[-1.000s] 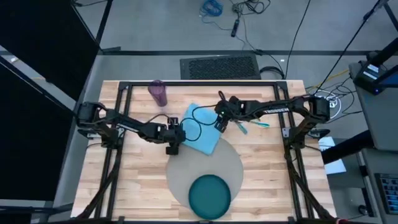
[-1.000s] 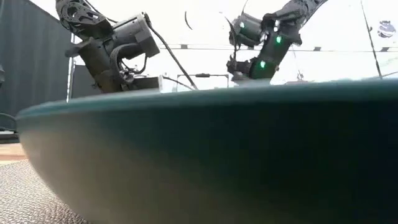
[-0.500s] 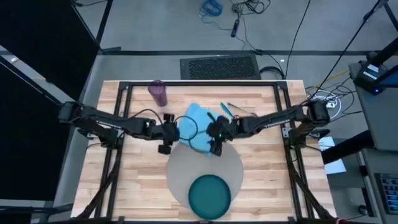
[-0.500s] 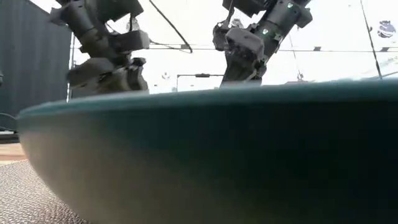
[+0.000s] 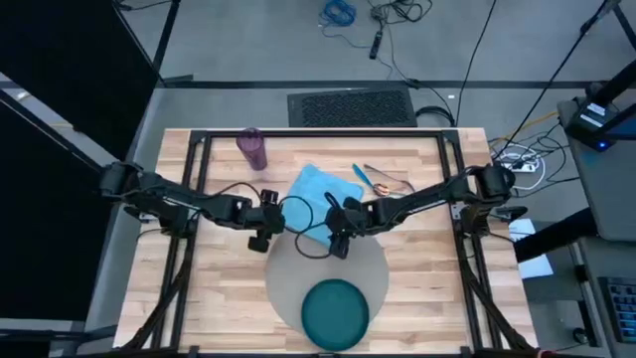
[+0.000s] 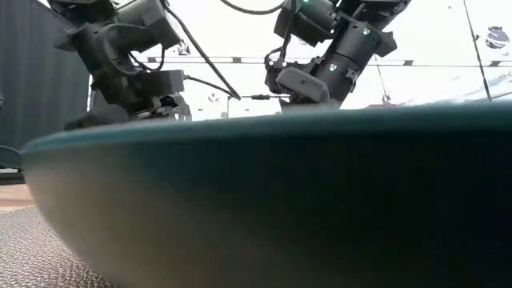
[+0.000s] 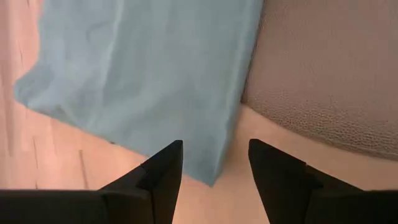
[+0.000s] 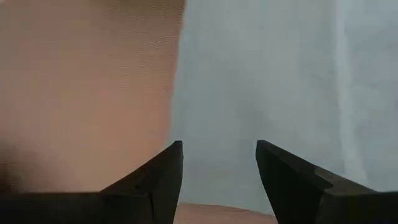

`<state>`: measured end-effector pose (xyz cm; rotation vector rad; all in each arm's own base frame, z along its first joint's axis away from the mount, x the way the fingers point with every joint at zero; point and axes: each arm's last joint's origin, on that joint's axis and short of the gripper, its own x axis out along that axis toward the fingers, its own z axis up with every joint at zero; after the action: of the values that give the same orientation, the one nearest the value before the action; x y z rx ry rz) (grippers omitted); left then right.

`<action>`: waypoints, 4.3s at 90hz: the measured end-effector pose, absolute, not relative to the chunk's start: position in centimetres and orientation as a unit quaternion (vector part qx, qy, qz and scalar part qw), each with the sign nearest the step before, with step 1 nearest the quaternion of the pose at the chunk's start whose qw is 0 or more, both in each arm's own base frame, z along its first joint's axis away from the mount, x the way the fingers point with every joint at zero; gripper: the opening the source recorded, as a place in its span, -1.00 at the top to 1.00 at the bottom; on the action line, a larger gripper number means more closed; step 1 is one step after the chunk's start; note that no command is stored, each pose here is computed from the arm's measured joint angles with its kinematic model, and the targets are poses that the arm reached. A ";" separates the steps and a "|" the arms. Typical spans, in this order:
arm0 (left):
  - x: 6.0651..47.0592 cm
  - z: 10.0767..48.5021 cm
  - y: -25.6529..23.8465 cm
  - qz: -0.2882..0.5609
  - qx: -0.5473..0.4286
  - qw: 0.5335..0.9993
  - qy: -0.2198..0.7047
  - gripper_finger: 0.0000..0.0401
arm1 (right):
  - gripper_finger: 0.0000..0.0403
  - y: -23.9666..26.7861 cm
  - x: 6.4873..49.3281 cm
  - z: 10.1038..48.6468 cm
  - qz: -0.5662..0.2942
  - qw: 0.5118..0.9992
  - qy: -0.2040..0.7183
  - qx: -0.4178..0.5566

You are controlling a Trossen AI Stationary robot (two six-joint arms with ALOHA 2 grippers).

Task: Set table place
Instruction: Fold the blue table napkin

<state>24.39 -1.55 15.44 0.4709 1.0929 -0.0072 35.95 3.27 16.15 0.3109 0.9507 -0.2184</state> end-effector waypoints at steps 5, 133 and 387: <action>24.4 15.2 -1.5 -0.004 0.223 0.824 0.520 0.15 | 0.07 3.6 35.9 16.1 -0.103 0.871 0.456 0.152; 25.3 12.2 -1.5 0.009 0.235 0.792 0.563 0.36 | 0.17 6.4 36.3 13.0 -0.113 0.857 0.476 0.165; 19.8 27.8 -6.9 0.220 0.237 0.909 0.261 1.00 | 1.00 1.7 34.2 31.2 -0.149 0.901 0.384 0.136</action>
<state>19.81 -6.92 27.83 0.4892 0.5390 0.4543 34.22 1.74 31.24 0.2803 0.7953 -0.3082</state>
